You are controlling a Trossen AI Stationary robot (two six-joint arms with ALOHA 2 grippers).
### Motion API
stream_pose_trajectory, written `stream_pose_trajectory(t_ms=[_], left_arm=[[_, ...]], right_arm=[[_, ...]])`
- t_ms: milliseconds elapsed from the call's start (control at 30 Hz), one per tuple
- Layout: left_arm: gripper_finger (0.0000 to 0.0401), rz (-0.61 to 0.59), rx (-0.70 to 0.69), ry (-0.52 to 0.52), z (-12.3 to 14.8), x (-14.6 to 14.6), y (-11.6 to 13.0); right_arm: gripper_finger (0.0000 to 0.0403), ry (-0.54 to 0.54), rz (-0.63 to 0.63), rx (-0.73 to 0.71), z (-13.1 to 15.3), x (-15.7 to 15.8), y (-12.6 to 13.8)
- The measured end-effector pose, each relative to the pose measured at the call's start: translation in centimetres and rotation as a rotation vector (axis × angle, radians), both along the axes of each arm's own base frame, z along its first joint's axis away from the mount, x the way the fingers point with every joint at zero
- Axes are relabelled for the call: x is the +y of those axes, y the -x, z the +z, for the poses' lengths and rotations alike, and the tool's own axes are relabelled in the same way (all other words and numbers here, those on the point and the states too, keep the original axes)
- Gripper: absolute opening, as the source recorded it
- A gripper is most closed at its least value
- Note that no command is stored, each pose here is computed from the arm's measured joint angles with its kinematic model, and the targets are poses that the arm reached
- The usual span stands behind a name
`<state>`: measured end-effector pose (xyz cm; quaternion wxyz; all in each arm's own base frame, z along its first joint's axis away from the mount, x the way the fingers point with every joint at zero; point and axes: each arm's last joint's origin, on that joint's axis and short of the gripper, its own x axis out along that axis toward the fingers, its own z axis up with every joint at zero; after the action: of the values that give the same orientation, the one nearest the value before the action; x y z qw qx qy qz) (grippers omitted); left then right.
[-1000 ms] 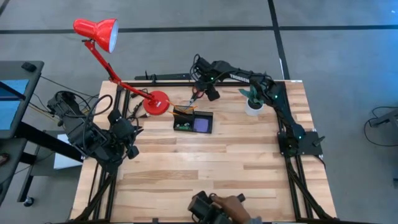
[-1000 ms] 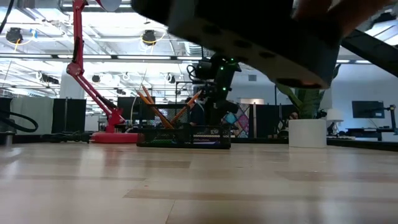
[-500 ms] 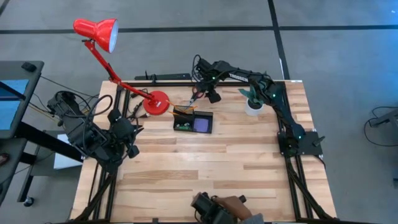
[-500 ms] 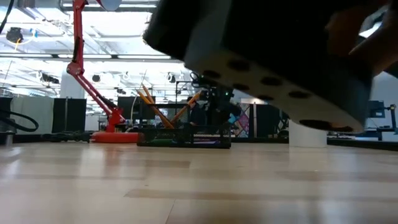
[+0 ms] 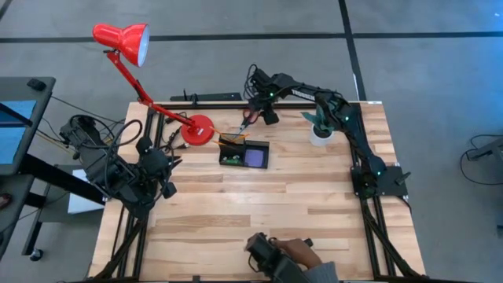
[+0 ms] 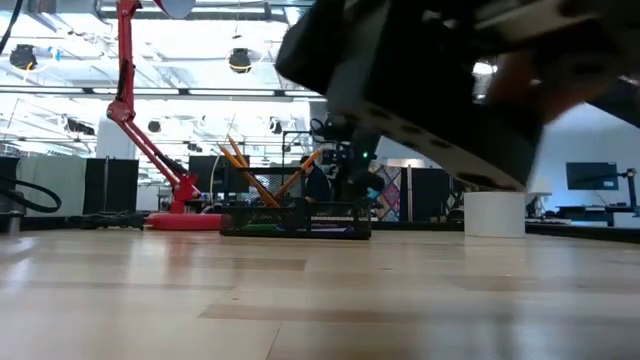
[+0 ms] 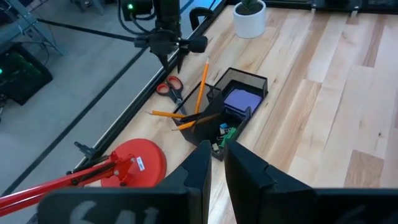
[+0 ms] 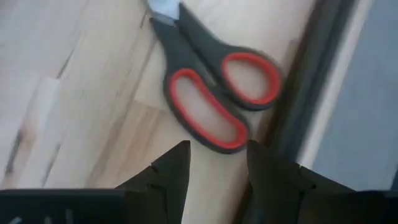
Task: Pick and place office supplies into organizer
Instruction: Put the black scissors into the black desk organizer
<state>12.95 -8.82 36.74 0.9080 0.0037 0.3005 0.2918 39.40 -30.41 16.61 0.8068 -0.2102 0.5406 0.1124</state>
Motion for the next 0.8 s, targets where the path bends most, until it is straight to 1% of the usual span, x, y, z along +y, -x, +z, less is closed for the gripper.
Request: stream_pose_trajectory(t_ms=[100,133,200,267,367,433,567,600,800], left_arm=[[0.0036,0.002,-0.005,0.005,0.0,0.0,0.0],[0.0036,0.003,-0.007,0.007,0.0,0.0,0.0],[0.0036,0.004,-0.01,0.009,0.0,0.0,-0.1],[0.0036,0.004,-0.01,0.01,0.0,0.0,-0.1],[0.0036,0.01,-0.017,0.016,0.0,0.0,-0.1],[0.0036,0.015,-0.024,0.017,0.0,0.0,-0.1],[0.0036,0.015,-0.026,0.016,0.0,0.0,-0.1],[0.0036,0.015,-0.026,0.016,0.0,0.0,-0.1],[0.0036,0.015,-0.026,0.015,0.0,0.0,-0.1]], right_arm=[[0.0146,0.035,0.019,-0.046,1.0,-0.6,0.0],[0.0143,0.031,0.024,-0.067,1.2,-0.8,0.1],[0.0137,0.031,0.055,-0.073,1.1,-1.0,0.3],[0.0128,0.053,0.084,-0.076,1.1,-1.1,0.2],[0.0105,0.066,0.083,-0.135,1.4,-1.2,-0.3],[0.008,0.064,0.094,-0.156,1.4,-1.0,-0.6],[0.0017,0.053,0.116,-0.144,1.2,-0.2,-1.2],[0.0009,0.034,0.12,-0.13,1.0,0.0,-1.1],[0.0002,-0.012,0.108,-0.054,0.1,0.3,-0.4]])
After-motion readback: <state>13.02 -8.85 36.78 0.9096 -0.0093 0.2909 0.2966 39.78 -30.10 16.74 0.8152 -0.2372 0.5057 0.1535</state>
